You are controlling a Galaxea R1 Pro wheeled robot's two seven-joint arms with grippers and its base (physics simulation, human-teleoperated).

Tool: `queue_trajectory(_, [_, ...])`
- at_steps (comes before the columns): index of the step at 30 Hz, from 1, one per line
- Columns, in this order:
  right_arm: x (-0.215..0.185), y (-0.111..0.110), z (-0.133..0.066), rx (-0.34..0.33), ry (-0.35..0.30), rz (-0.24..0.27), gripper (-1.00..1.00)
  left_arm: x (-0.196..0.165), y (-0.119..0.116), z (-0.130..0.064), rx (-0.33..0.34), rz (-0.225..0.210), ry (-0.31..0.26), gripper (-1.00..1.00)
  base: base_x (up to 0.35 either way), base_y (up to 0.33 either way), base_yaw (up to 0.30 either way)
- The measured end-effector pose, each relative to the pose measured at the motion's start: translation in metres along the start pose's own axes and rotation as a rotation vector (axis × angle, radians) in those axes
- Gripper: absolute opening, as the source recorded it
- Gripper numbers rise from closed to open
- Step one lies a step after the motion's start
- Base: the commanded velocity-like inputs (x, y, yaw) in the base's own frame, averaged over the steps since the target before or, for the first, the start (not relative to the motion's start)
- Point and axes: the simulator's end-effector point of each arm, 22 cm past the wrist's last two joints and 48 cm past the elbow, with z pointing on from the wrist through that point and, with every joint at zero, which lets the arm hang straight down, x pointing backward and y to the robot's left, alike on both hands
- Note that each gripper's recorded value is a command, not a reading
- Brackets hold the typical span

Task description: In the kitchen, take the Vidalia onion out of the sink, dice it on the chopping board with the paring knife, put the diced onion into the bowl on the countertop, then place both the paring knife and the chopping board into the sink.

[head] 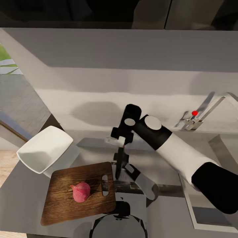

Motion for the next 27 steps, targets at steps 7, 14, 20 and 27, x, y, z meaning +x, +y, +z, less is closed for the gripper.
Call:
queue_trajectory(7, [0.007, -0.014, -0.021, 0.078, 0.021, 0.012, -1.00, 0.000, -0.001, 0.000, 0.001, 0.000, 0.000, 1.00, 0.000, 0.000, 0.000])
queue_trajectory(14, [0.016, -0.022, -0.037, 0.096, 0.104, -0.025, -1.00, 0.000, 0.000, 0.000, 0.000, 0.000, 0.000, 1.00, 0.000, 0.000, 0.000])
queue_trajectory(20, [0.024, -0.022, -0.044, 0.088, 0.160, -0.038, -1.00, 0.000, 0.000, 0.000, 0.000, 0.001, 0.000, 1.00, 0.000, 0.000, 0.000])
queue_trajectory(27, [0.024, -0.024, -0.046, 0.094, 0.166, -0.039, -1.00, 0.000, 0.000, 0.000, 0.000, 0.002, 0.000, 1.00, 0.000, 0.000, 0.000])
